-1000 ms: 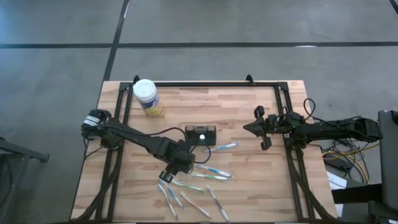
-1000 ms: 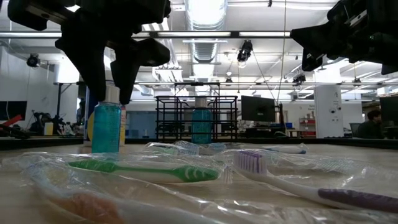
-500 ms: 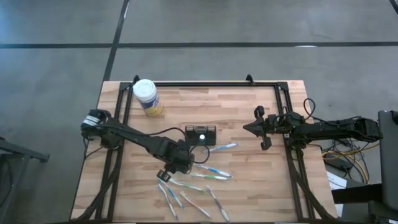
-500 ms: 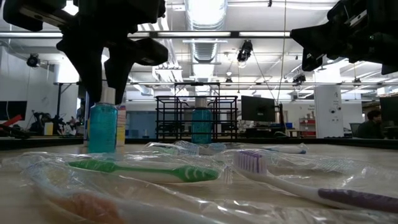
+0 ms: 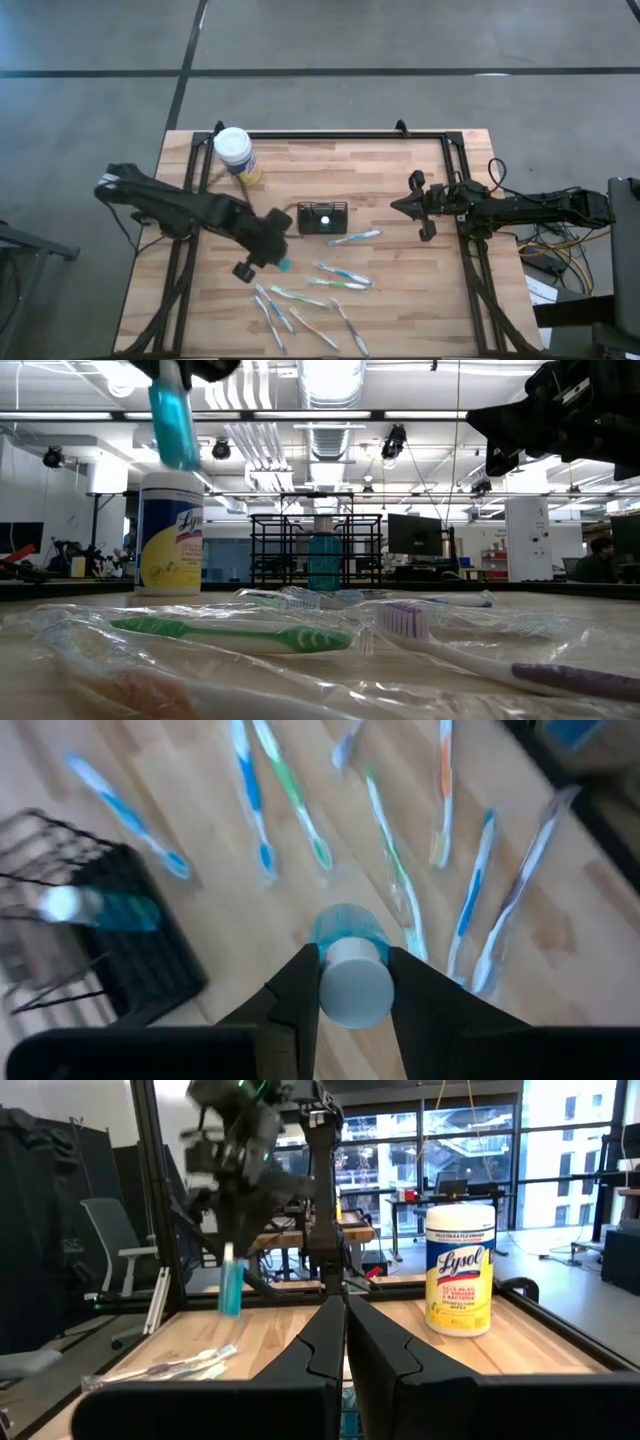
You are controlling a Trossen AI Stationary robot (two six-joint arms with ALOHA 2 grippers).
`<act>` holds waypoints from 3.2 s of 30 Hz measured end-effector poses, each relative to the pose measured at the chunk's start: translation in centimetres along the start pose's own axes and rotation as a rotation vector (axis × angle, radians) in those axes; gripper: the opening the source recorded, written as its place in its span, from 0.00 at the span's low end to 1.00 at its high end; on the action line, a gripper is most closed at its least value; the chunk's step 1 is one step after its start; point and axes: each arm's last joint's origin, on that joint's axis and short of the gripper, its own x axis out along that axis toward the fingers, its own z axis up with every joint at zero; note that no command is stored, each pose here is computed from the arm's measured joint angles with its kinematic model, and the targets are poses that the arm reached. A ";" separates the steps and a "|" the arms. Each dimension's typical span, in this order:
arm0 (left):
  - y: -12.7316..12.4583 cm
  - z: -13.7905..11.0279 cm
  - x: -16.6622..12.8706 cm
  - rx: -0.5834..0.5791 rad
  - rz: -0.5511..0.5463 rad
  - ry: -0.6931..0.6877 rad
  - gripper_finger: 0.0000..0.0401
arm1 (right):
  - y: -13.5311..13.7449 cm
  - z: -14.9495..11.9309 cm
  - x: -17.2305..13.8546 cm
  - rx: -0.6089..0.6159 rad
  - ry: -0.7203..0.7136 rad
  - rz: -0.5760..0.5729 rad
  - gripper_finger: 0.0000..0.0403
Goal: Pick & Place toothbrushing station
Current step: Put the mouthwash into the mesh organizer
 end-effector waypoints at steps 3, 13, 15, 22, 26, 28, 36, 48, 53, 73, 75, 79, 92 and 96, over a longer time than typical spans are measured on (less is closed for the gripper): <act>0.0 -0.9 -2.1 -0.027 0.019 -0.055 0.24 | 0.0 0.0 0.0 0.000 -0.001 0.000 0.03; -0.3 -5.3 -4.9 -0.122 0.062 -0.124 0.24 | 0.1 0.4 0.0 -0.018 -0.046 0.006 0.03; -0.3 -6.1 -5.0 -0.135 0.070 -0.127 0.24 | 0.1 0.7 0.0 -0.026 -0.075 0.010 0.03; -0.9 -8.8 -5.6 -0.108 0.099 -0.208 0.24 | 0.2 0.9 0.0 -0.093 -0.092 0.024 0.03; -0.7 -10.5 -5.8 -0.124 0.158 -0.273 0.24 | 0.2 1.0 -0.1 -0.111 -0.097 0.042 0.03; -0.6 -11.1 -5.7 -0.154 0.180 -0.329 0.24 | 0.2 1.1 -0.1 -0.110 -0.110 0.043 0.03; -0.6 -12.3 -3.9 -0.192 0.232 -0.562 0.24 | 0.3 1.2 -0.1 -0.060 -0.118 0.049 0.03; -1.3 -16.1 -1.7 -0.344 0.299 -0.641 0.24 | 0.3 1.2 -0.1 -0.057 -0.118 0.048 0.03; -1.7 -16.8 -2.0 -0.307 0.303 -0.676 0.24 | 0.3 1.2 -0.1 -0.056 -0.116 0.046 0.03; -2.5 -20.0 0.6 -0.221 0.397 -1.131 0.24 | 0.3 1.2 -0.1 -0.057 -0.121 0.047 0.03; -2.5 -20.2 0.8 -0.231 0.418 -1.134 0.24 | 0.3 1.3 -0.1 -0.056 -0.128 0.048 0.03; -2.4 -19.7 0.0 -0.257 0.424 -1.147 0.24 | 0.3 1.5 -0.1 -0.033 -0.143 0.052 0.03; -0.4 -10.6 -9.4 -0.154 0.465 -0.814 0.24 | 0.2 1.5 -0.1 -0.072 -0.158 -0.003 0.03; 1.0 -7.3 -9.8 -0.099 0.474 -0.619 0.24 | 0.2 1.5 -0.1 -0.073 -0.158 -0.003 0.03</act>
